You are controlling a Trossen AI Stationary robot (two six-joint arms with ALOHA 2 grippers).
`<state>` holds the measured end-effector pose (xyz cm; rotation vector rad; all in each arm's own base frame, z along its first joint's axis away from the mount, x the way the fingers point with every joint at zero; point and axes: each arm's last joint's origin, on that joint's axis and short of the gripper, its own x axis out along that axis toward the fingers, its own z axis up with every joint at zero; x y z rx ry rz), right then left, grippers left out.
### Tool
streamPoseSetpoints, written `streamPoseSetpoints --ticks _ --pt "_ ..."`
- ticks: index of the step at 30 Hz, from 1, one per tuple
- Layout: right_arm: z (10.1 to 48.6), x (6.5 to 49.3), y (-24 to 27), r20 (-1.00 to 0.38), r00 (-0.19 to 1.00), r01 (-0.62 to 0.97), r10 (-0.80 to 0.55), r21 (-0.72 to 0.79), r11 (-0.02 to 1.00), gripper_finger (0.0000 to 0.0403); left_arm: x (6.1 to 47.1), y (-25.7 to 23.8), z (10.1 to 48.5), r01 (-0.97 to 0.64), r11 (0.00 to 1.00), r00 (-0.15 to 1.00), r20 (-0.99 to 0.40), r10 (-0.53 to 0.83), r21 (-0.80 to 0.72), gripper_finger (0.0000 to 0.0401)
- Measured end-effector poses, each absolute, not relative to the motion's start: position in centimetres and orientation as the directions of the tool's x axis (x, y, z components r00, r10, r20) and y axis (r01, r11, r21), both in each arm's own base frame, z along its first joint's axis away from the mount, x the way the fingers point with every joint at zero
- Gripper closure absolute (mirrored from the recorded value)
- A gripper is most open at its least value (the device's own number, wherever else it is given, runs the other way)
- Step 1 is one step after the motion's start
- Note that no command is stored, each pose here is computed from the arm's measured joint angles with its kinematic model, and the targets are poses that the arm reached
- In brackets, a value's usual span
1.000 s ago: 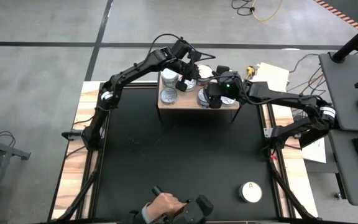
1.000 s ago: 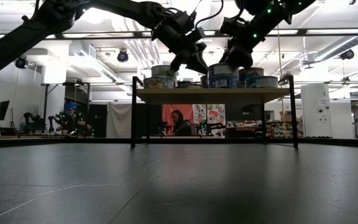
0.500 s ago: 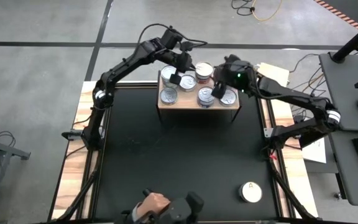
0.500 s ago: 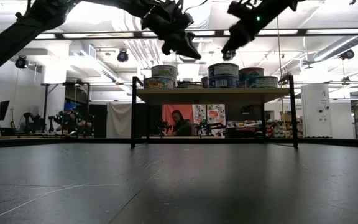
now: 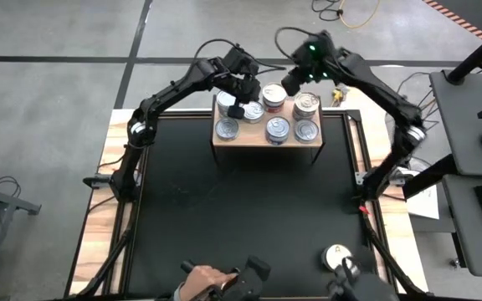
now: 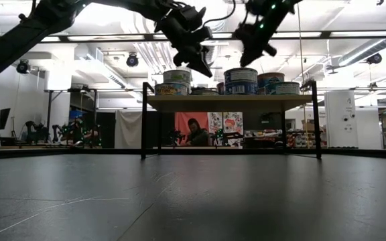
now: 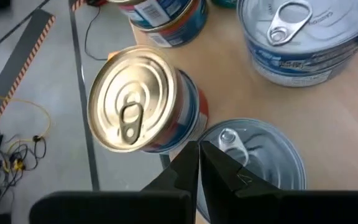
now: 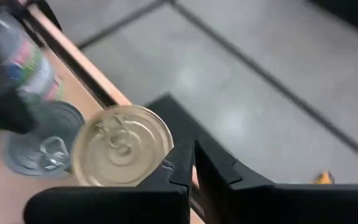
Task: Stack canned seafood by type on shelf
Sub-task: Stack the blue pink tuna can on top of the blue pink tuna can on the shelf
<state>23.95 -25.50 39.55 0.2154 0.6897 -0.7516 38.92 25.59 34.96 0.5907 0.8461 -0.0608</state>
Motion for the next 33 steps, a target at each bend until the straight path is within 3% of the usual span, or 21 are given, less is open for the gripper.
streamPoseSetpoints --ticks 5,11,33 --pt "38.8 24.4 -28.8 -0.741 0.46 0.698 -0.49 -0.04 0.715 0.0394 39.3 25.8 34.2 0.272 0.847 0.657 -0.731 0.184 0.458 0.0401" --pt "37.7 24.7 -29.9 -0.774 0.501 0.653 -0.388 0.044 0.756 0.0394 40.0 26.1 33.4 0.259 0.855 0.661 -0.728 0.182 0.449 0.0401" --pt "36.8 24.7 -29.9 -0.793 0.492 0.638 -0.359 0.048 0.768 0.0394 40.4 25.9 33.5 0.235 0.852 0.665 -0.716 0.211 0.469 0.0401"
